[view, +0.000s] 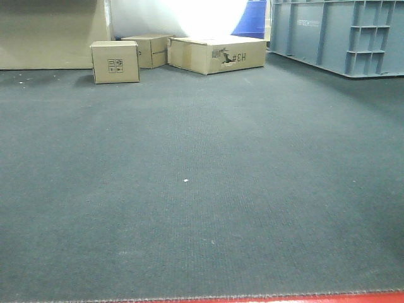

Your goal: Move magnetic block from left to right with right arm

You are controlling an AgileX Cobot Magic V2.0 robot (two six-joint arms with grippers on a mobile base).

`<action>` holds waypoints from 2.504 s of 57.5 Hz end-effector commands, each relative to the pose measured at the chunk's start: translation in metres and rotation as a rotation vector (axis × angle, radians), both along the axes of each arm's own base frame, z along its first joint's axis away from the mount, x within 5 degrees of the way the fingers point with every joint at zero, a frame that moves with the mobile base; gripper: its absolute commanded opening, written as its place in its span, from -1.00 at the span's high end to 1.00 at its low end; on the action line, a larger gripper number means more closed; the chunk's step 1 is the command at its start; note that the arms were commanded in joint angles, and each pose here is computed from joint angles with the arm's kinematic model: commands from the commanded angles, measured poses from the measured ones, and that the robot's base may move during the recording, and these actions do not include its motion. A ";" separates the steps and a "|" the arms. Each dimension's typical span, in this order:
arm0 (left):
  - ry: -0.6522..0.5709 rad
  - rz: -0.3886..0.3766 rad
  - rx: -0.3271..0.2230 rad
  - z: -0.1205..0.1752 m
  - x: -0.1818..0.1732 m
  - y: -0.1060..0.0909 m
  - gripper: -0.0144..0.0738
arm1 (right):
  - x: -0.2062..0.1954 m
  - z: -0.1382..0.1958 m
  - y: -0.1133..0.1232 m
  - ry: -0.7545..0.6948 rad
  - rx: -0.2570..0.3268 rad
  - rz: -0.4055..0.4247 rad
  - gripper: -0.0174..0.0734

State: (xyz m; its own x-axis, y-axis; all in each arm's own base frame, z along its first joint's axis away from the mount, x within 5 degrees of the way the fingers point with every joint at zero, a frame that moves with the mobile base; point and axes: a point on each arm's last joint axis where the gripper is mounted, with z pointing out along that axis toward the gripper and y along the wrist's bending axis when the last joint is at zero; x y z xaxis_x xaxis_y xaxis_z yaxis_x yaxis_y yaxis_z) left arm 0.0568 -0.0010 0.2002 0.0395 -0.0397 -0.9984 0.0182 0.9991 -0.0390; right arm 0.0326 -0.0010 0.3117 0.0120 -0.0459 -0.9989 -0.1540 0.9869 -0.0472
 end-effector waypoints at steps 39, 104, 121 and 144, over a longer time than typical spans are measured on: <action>-0.083 0.010 -0.012 0.005 -0.001 0.001 0.96 | -0.001 0.015 0.001 -0.094 -0.006 0.008 0.35; -0.083 0.010 -0.012 0.005 -0.001 0.001 0.96 | 0.252 -0.015 0.062 0.879 -0.197 -0.049 0.35; -0.083 0.010 -0.012 0.005 -0.001 0.001 0.96 | 0.273 -0.059 0.068 1.015 -0.235 -0.051 0.35; -0.083 0.010 -0.012 0.005 -0.001 0.001 0.96 | 0.276 -0.067 0.069 1.039 -0.226 -0.048 0.15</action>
State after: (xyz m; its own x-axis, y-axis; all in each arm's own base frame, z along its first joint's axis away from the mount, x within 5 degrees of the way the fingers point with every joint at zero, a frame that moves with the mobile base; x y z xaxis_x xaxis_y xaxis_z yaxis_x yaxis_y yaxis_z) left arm 0.0568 -0.0010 0.2002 0.0395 -0.0397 -0.9984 0.0182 0.9991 -0.0390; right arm 0.3041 0.0680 0.2230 -0.8941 -0.2153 -0.3928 -0.1886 0.9763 -0.1059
